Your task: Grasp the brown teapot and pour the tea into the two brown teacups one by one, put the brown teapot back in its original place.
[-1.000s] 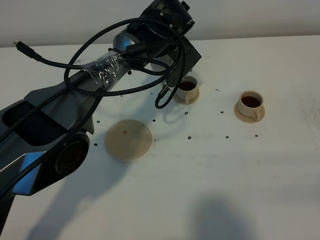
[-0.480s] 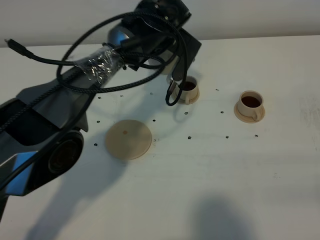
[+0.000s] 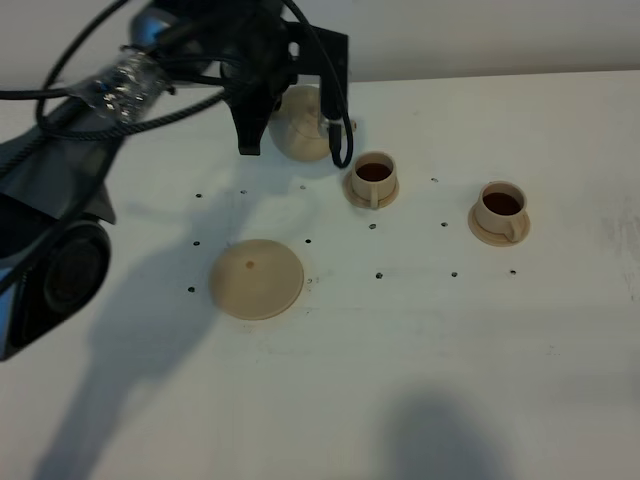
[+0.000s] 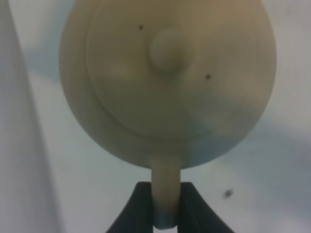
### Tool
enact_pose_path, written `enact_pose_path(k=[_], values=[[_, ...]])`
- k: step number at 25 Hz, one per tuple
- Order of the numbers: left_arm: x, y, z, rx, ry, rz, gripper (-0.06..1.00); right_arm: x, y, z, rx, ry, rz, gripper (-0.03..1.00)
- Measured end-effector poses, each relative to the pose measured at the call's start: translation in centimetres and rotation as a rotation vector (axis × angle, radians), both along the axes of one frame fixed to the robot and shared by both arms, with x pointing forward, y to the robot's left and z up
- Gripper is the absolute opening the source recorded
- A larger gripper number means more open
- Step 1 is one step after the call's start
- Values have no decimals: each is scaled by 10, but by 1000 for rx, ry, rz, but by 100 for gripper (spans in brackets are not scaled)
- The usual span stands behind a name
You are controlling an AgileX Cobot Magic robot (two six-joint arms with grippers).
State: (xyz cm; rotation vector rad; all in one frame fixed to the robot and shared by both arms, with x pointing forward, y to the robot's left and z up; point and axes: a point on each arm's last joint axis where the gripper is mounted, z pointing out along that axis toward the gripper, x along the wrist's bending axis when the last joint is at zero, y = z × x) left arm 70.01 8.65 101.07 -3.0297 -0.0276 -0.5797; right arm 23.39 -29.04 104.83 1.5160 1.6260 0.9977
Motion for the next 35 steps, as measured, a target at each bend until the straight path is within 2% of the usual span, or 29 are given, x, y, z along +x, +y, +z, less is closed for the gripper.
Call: enact_pose_path(k=[5,8,17,28,31,35], values=[[9,21,-3,-186,85,84,16,0,0,0,0,0,0,45],[11,26,-3,-238,107,103,16,0,0,0,0,0,0,45],[13,22,-22,-254,157,110,16,0,0,0,0,0,0,45],[13,20,-22,-259,157,111,16,0,0,0,0,0,0,45],[8,16,-10,-265,137,97,16,0,0,0,0,0,0,45],[-7,5,28,-301,77,79,16,0,0,0,0,0,0,45]])
